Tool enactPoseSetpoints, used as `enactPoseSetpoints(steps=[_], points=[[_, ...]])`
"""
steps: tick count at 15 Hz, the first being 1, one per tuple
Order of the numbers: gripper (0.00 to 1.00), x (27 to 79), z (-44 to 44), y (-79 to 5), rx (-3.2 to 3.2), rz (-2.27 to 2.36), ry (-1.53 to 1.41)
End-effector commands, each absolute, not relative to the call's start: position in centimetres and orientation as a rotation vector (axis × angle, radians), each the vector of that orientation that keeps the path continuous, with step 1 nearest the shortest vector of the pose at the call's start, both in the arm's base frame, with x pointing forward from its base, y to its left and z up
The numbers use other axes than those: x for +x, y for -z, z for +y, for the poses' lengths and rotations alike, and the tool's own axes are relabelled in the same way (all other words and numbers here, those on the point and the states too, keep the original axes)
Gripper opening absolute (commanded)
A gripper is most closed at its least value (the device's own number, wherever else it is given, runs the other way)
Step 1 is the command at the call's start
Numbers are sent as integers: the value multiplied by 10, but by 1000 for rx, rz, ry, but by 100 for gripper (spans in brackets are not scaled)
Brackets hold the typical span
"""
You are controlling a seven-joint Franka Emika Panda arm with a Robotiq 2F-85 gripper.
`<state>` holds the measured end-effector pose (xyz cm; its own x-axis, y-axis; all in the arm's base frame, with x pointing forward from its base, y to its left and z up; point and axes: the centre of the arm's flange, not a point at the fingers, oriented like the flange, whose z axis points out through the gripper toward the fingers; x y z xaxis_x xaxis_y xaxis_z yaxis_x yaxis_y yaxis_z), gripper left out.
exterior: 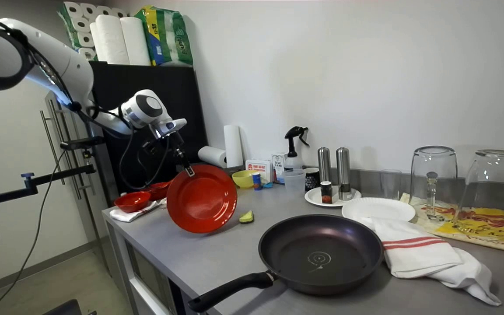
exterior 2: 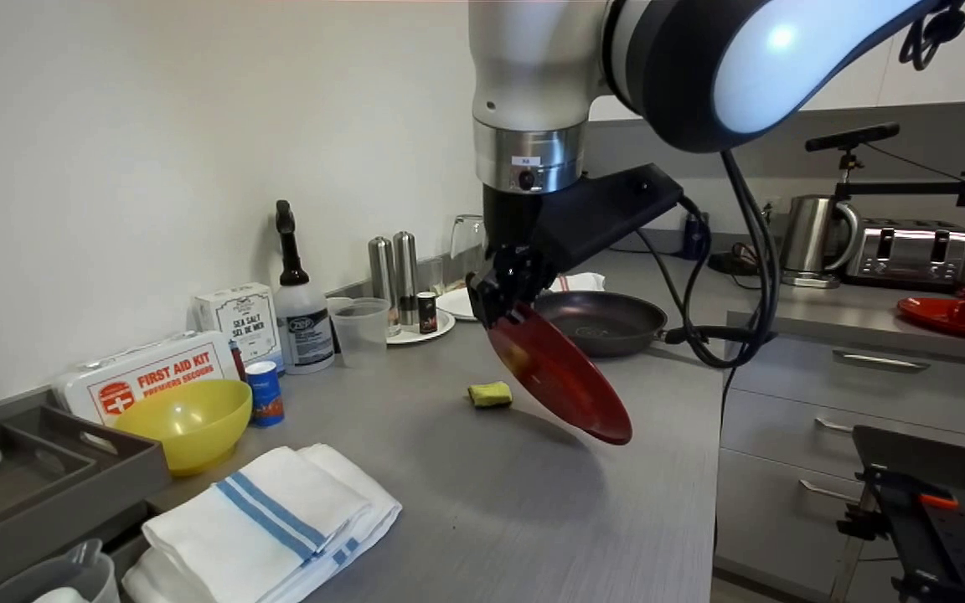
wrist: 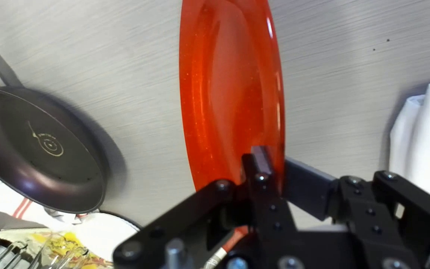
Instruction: Turn the red plate upside down
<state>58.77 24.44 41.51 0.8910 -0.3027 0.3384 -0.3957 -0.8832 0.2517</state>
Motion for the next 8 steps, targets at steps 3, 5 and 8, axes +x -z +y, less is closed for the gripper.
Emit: enactPoseSetpoints(steps=[3,5,8], points=[[5,584,248,-447,2921,-492,-400],[5,585,252,-447,3009,-481,-346],[5,586,255,-443,3108,-459,-266]])
